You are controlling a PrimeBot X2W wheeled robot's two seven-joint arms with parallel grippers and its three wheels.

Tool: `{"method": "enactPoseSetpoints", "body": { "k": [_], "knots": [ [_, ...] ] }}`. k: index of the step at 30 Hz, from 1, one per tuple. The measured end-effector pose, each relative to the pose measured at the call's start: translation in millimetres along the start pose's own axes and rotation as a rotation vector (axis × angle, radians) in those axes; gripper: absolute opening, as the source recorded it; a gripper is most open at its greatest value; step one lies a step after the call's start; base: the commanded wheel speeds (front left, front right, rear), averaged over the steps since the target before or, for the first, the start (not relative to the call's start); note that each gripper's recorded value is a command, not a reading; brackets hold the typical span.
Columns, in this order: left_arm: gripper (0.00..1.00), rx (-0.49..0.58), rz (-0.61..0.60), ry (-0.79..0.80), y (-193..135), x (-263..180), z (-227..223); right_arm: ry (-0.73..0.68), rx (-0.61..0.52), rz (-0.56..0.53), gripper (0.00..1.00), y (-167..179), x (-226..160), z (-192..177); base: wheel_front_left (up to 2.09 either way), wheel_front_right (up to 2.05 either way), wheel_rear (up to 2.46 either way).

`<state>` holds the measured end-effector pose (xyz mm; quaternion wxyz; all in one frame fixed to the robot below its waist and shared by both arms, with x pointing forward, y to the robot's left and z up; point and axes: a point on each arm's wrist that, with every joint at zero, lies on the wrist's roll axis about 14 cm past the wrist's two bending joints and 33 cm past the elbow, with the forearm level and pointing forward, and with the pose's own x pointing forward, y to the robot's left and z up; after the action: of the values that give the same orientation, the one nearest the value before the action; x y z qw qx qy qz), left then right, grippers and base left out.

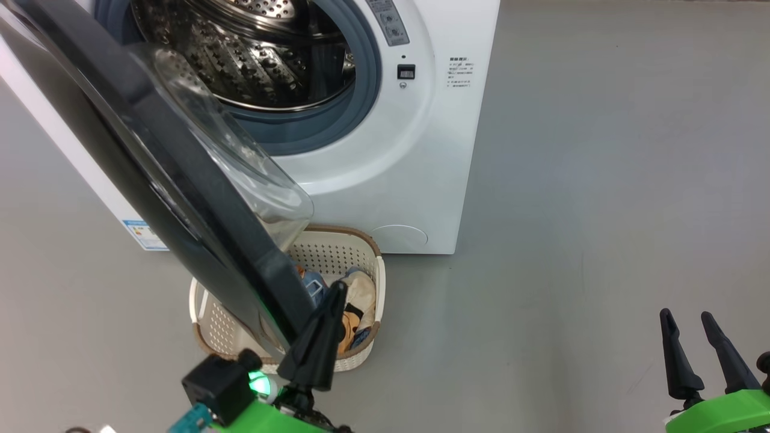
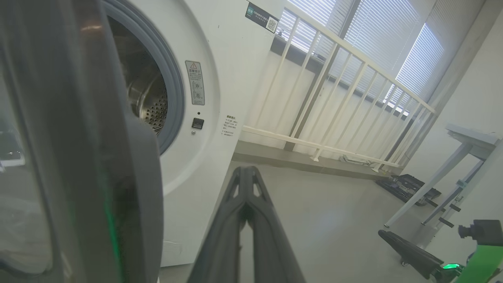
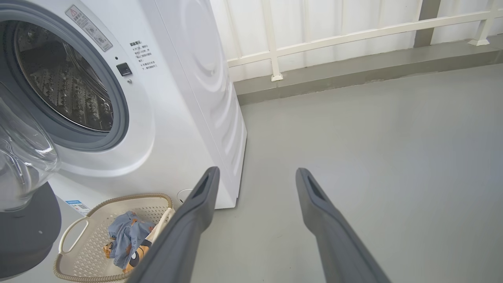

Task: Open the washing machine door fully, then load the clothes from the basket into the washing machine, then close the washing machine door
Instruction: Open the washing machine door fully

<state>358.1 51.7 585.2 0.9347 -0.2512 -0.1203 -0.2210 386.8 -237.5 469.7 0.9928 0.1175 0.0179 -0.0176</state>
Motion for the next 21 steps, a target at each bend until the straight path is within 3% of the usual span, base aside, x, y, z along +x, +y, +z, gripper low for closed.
{"method": "enactPoseSetpoints", "body": {
  "k": [21],
  "knots": [
    [0.0, -0.059, 0.118, 0.04, 40, 1, -14, -0.001, -0.005, 0.013, 1.0, 4, 4, 0, 0.0, 0.0, 0.0]
  ]
}}
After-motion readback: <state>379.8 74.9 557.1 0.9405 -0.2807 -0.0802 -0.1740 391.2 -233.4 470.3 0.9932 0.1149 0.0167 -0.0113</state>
